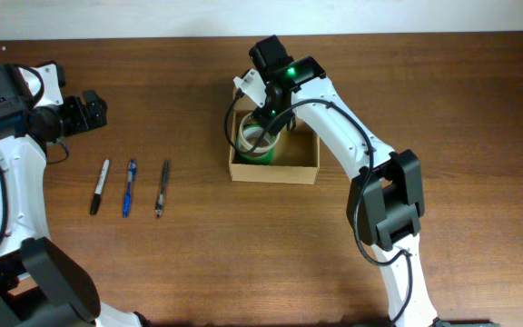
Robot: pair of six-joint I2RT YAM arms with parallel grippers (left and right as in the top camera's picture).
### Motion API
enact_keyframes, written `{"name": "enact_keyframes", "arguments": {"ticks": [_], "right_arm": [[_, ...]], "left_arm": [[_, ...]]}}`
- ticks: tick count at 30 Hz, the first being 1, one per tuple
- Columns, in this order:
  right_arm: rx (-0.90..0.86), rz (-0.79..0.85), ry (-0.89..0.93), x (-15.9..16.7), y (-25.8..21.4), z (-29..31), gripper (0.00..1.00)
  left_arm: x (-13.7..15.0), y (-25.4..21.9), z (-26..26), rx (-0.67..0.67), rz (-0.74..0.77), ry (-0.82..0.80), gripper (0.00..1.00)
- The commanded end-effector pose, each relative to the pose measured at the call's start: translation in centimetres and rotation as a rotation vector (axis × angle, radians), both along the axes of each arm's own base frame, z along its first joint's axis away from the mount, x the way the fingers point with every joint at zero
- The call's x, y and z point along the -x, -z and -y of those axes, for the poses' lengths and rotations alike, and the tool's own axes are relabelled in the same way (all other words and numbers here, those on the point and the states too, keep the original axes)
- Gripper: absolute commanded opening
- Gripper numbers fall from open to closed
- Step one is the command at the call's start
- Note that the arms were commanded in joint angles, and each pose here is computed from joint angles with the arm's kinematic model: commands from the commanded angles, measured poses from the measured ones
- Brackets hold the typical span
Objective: Pack container
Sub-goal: 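Carry the white tape roll into the box and release it, then move the right gripper down onto the yellow highlighter and grasp it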
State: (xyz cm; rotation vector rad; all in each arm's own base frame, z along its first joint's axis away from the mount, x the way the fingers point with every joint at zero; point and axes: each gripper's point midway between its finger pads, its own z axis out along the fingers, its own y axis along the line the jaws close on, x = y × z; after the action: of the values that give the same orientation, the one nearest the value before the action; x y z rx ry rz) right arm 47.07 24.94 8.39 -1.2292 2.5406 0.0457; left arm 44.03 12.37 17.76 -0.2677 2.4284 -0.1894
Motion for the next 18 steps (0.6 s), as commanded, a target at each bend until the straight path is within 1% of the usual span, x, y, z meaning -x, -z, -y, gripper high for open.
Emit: {"name": "enact_keyframes", "arguments": {"ticks": [1, 2, 3, 4, 5, 6, 7, 8, 9, 10, 13, 15, 18], "right_arm": [[0.015, -0.014, 0.024, 0.0, 0.7, 0.5, 0.04], [0.015, -0.016, 0.024, 0.0, 0.7, 0.6, 0.06], [0.016, -0.016, 0.024, 0.0, 0.7, 0.6, 0.25], [0.017, -0.018, 0.022, 0.1, 0.7, 0.5, 0.62], [0.017, -0.019, 0.022, 0.3, 0.4, 0.5, 0.76], [0.017, -0.02, 0.021, 0.4, 0.0, 0.6, 0.75], [0.014, -0.014, 0.02, 0.5, -0.7, 0.6, 0.65], [0.009, -0.004, 0.02, 0.5, -1.6, 0.6, 0.54], [-0.002, 0.017, 0.021, 0.5, -3.2, 0.6, 0.5], [-0.009, 0.031, 0.021, 0.4, -4.1, 0.6, 0.49], [-0.055, 0.109, 0.036, 0.4, -9.3, 0.7, 0.51], [-0.096, 0.183, 0.077, 0.8, -13.9, 1.1, 0.53], [-0.13, 0.318, 0.134, 1.9, -20.8, 2.9, 0.53]], "left_arm": [[-0.3, -0.2, -0.1, -0.003, 0.008, 0.019, 0.99], [-0.3, -0.2, -0.1, -0.004, 0.009, 0.019, 0.99], [-0.3, -0.2, -0.1, -0.004, 0.009, 0.019, 0.99], [-0.3, -0.2, -0.1, -0.004, 0.009, 0.019, 0.99], [-0.3, -0.2, -0.1, -0.003, 0.008, 0.019, 0.99], [-0.3, -0.2, -0.1, -0.004, 0.009, 0.019, 0.99], [-0.3, -0.2, -0.1, -0.003, 0.008, 0.019, 0.99], [-0.3, -0.2, -0.1, -0.003, 0.008, 0.019, 0.99], [-0.3, -0.2, -0.1, -0.004, 0.009, 0.019, 0.99], [-0.3, -0.2, -0.1, -0.004, 0.009, 0.019, 0.99], [-0.3, -0.2, -0.1, -0.004, 0.009, 0.019, 0.99], [-0.3, -0.2, -0.1, -0.004, 0.009, 0.019, 0.99], [-0.3, -0.2, -0.1, -0.004, 0.009, 0.019, 0.99]]}}
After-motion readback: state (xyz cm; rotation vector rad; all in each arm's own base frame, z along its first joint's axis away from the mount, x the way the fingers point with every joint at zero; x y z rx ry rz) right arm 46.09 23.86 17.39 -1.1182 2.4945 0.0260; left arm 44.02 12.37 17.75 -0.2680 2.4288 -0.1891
